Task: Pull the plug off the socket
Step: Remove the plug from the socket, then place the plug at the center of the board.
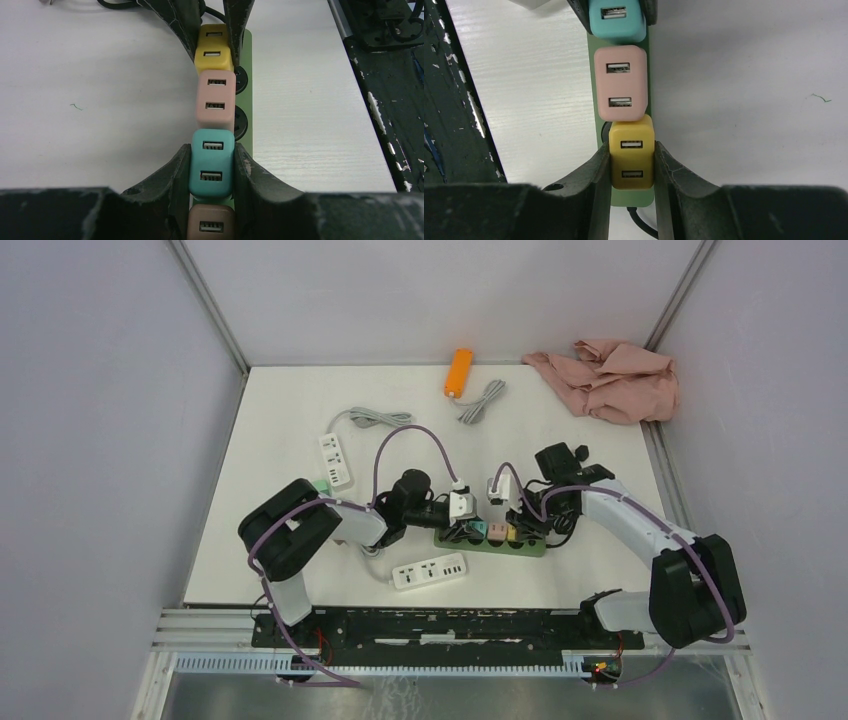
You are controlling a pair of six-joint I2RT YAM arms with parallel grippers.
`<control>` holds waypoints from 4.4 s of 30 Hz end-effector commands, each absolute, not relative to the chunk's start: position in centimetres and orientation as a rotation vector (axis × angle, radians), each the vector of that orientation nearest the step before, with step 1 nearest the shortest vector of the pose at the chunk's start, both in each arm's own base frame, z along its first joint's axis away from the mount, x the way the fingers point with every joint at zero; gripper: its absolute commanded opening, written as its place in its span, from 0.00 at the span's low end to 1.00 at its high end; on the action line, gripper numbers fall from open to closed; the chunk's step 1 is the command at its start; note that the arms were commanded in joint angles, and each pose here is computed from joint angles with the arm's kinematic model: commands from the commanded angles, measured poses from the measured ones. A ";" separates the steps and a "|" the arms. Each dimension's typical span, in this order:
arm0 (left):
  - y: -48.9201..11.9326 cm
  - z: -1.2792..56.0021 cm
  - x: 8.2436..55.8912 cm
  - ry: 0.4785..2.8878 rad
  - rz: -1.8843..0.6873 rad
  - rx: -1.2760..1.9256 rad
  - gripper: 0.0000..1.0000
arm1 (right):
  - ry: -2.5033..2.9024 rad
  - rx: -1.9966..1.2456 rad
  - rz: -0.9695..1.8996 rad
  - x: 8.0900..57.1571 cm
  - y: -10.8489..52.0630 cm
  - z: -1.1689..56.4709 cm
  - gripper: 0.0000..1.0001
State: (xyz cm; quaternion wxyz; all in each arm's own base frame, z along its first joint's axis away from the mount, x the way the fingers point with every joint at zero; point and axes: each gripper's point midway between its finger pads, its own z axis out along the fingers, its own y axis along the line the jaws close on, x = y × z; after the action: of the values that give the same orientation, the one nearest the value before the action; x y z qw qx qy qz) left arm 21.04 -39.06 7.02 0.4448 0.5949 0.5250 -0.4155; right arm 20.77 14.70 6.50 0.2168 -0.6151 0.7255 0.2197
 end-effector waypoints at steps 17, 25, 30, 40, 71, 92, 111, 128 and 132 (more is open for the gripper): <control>-39.0 6.0 21.9 1.326 -0.958 1.478 0.03 | 1.827 -1.547 0.713 23.7 18.4 11.1 0.00; -38.9 6.1 22.1 1.326 -0.951 1.469 0.03 | 1.713 -1.785 0.692 20.3 15.1 9.5 0.00; -39.0 6.0 22.2 1.330 -0.949 1.469 0.03 | 1.611 -1.836 0.863 17.7 18.3 10.0 0.00; -38.9 6.0 22.4 1.340 -0.938 1.457 0.03 | 1.849 -1.591 0.570 23.7 14.6 10.5 0.00; -38.8 5.9 23.1 1.364 -0.907 1.434 0.03 | 1.670 -1.708 0.889 19.6 19.2 11.6 0.00; -36.1 16.0 24.2 1.451 -1.073 1.000 0.82 | 1.905 -1.219 1.199 21.4 18.8 18.3 0.00; -31.0 20.1 24.3 1.872 -0.937 0.146 0.88 | 2.295 -0.389 1.680 25.6 21.4 18.5 0.09; -36.9 18.0 24.6 1.943 -0.532 0.434 0.79 | 2.342 -0.372 1.699 25.8 21.4 17.5 0.14; -38.1 17.7 24.7 1.948 -0.557 0.451 0.74 | 2.346 -0.371 1.706 25.8 21.4 17.4 0.14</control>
State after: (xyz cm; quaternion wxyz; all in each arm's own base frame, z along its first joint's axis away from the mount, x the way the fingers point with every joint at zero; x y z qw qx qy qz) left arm 23.67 -37.22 15.94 0.4854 0.1803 0.8216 -0.2386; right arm 25.36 21.13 15.71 0.0997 -0.1103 0.8155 0.5594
